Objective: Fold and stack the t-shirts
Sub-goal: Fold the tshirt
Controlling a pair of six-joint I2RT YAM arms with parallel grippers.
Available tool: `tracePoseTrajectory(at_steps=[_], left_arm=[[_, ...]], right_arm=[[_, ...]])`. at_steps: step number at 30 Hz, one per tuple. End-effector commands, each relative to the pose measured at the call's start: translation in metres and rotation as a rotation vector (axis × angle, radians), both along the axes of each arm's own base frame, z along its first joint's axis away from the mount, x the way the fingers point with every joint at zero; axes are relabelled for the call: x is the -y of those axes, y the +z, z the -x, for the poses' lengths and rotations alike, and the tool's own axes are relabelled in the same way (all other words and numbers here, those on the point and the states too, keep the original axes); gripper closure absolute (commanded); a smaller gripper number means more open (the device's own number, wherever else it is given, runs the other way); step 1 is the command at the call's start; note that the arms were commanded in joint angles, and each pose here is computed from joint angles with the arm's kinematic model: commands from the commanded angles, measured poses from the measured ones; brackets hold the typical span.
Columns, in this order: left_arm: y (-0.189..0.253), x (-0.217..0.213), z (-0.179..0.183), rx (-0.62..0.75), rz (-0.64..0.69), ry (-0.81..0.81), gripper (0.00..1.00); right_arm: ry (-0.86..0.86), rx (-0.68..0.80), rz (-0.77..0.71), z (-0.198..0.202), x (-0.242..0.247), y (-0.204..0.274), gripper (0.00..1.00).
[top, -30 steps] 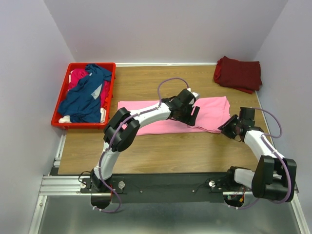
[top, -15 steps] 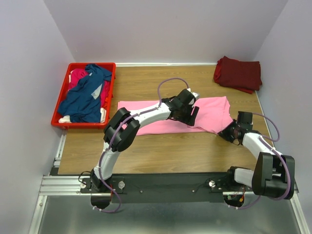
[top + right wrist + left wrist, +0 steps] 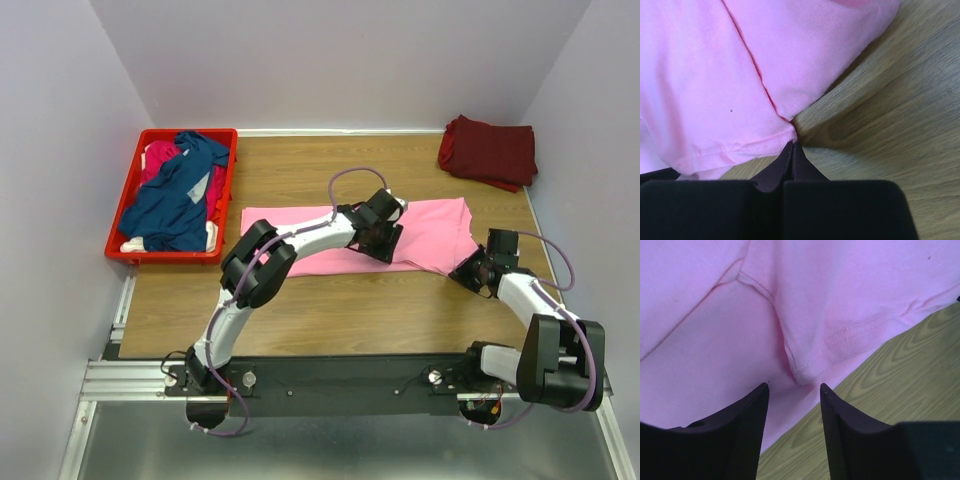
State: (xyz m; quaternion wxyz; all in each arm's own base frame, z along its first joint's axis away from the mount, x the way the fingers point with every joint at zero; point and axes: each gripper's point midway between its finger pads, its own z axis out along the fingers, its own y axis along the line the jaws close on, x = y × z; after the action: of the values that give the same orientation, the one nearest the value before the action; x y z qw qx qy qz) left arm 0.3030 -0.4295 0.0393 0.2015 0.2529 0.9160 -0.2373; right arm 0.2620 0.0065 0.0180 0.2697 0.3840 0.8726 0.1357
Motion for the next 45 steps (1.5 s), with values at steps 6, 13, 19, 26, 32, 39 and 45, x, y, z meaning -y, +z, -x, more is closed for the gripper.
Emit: tracePoseTrajectory(at_steps=[6,13,19,26,32,39,45], left_arm=[[0.002,0.013,0.001,-0.018,0.015,-0.005,0.56],[0.003,0.019,-0.001,-0.025,0.028,-0.002,0.64],[-0.009,0.016,0.001,-0.046,0.003,-0.001,0.66],[-0.012,0.015,0.0,-0.05,-0.012,0.001,0.66],[-0.009,0.015,-0.001,-0.041,-0.015,-0.001,0.97],[0.009,0.021,-0.008,-0.042,0.033,0.005,1.0],[0.021,0.022,-0.023,-0.064,0.093,0.019,1.0]], right_arm=[[0.021,0.026,0.015,-0.002,0.002,0.003,0.99],[0.03,0.039,0.016,-0.006,0.002,0.008,0.99],[0.031,0.043,0.019,-0.009,0.003,0.009,0.99],[0.032,0.061,0.023,-0.014,0.004,0.015,0.99],[0.035,0.102,0.04,-0.022,0.006,0.029,0.99],[0.037,0.1,0.072,-0.032,0.013,0.043,0.99],[0.032,0.105,0.093,-0.05,0.019,0.054,0.99]])
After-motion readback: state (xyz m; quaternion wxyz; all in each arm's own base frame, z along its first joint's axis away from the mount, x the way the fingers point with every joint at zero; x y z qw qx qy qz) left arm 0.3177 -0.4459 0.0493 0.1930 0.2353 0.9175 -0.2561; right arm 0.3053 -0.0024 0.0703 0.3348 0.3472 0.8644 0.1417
